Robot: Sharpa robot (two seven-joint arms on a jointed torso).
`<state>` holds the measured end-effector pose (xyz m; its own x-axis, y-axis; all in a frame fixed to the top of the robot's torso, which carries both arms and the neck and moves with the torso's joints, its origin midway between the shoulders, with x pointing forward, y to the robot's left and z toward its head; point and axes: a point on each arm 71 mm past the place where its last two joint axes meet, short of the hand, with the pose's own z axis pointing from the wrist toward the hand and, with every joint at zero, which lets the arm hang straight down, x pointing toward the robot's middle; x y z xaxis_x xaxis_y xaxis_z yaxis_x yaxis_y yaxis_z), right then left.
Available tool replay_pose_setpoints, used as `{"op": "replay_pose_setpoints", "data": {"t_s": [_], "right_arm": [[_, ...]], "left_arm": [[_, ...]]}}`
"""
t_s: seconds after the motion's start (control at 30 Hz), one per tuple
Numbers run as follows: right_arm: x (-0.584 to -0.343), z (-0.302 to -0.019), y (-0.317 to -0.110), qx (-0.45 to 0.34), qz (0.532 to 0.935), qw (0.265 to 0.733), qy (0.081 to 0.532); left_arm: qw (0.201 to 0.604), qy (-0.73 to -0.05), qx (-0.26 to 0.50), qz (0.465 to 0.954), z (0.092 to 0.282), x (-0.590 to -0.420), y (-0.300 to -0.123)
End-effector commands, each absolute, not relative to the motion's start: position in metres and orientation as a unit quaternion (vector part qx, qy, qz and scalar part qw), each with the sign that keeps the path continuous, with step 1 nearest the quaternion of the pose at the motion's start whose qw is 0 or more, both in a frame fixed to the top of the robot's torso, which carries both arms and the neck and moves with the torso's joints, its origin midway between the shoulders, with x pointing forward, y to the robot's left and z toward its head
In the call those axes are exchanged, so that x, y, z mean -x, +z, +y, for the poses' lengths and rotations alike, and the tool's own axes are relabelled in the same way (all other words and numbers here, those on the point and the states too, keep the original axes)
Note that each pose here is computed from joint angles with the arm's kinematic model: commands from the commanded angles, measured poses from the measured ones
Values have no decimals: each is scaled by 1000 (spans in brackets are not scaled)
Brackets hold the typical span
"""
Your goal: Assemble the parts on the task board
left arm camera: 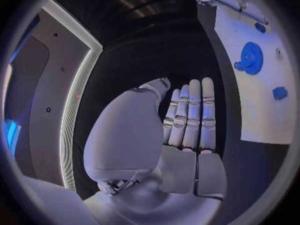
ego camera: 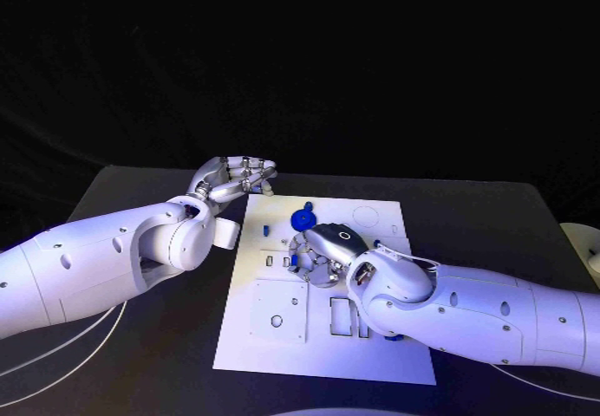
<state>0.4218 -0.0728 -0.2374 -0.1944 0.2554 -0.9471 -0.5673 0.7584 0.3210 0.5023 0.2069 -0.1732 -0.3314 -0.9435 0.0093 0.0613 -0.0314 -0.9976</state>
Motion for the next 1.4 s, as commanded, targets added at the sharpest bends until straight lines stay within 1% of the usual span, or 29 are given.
{"op": "replay_pose_setpoints", "data": {"t_s": [0.03, 0.7, 0.83, 0.97, 1.1, 1.17, 1.23, 1.33, 1.4], "right_arm": [[-421, -72, -237, 119, 694, 628, 333], [-419, -72, -233, 111, 682, 638, 339], [-416, -74, -230, 106, 669, 647, 349], [-411, -81, -221, 95, 644, 659, 376], [-412, -101, -207, 65, 627, 650, 425], [-419, -117, -199, 34, 635, 629, 447], [-426, -137, -190, -5, 650, 603, 462], [-430, -159, -178, -15, 653, 596, 466], [-435, -177, -168, -26, 652, 600, 463]], "left_arm": [[412, -605, 395, 556, 205, -502, -172], [411, -604, 395, 557, 206, -502, -173], [411, -603, 396, 557, 206, -502, -173], [410, -597, 392, 567, 207, -502, -174], [405, -578, 360, 610, 205, -500, -177], [398, -557, 332, 649, 204, -496, -181], [381, -526, 296, 700, 202, -492, -186], [370, -488, 246, 751, 198, -489, -187], [363, -446, 211, 790, 195, -487, -189]]}}
